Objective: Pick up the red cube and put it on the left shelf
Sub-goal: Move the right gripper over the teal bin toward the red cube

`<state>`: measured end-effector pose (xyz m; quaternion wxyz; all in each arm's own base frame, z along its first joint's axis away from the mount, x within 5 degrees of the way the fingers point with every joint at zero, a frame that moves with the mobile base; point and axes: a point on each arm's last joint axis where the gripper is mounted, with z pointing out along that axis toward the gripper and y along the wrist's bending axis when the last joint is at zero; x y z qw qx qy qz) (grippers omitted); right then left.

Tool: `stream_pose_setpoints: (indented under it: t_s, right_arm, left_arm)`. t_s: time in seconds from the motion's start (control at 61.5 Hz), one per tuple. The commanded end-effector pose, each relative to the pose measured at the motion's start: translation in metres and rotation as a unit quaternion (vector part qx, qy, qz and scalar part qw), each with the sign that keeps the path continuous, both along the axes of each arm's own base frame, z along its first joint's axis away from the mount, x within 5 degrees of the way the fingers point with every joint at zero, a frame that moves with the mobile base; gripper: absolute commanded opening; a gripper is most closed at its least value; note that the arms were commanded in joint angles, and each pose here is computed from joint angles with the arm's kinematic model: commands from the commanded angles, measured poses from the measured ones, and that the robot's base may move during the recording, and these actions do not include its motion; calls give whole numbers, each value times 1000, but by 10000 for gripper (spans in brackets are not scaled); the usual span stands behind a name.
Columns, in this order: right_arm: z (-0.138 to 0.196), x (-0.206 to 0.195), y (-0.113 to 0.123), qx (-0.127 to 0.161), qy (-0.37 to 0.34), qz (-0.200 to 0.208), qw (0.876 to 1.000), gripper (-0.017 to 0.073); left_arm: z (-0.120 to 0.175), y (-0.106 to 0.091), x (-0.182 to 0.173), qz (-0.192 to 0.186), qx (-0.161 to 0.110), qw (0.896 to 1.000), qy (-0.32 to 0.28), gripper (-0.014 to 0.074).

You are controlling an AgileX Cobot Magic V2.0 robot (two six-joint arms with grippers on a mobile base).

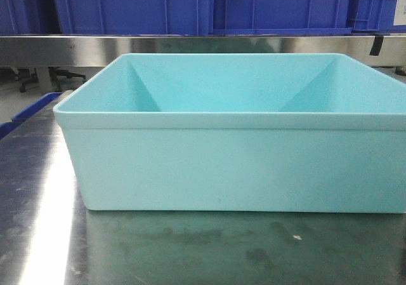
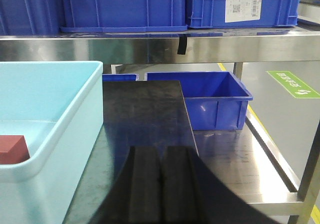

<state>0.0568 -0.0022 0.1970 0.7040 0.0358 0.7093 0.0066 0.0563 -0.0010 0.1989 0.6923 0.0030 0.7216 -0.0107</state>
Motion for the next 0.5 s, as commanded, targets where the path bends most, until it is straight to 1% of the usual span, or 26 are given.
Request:
stream_pose_setpoints:
  t_s: [0.0,0.488]
  right_arm:
    - [15,-3,-1,-2,-67,-6,998,39]
    - [15,-3,-1,-2,-67,-6,998,39]
  left_arm:
    - [1,0,0,-1,-4,999,-39,101]
    - [1,0,0,-1,-4,999,-39,101]
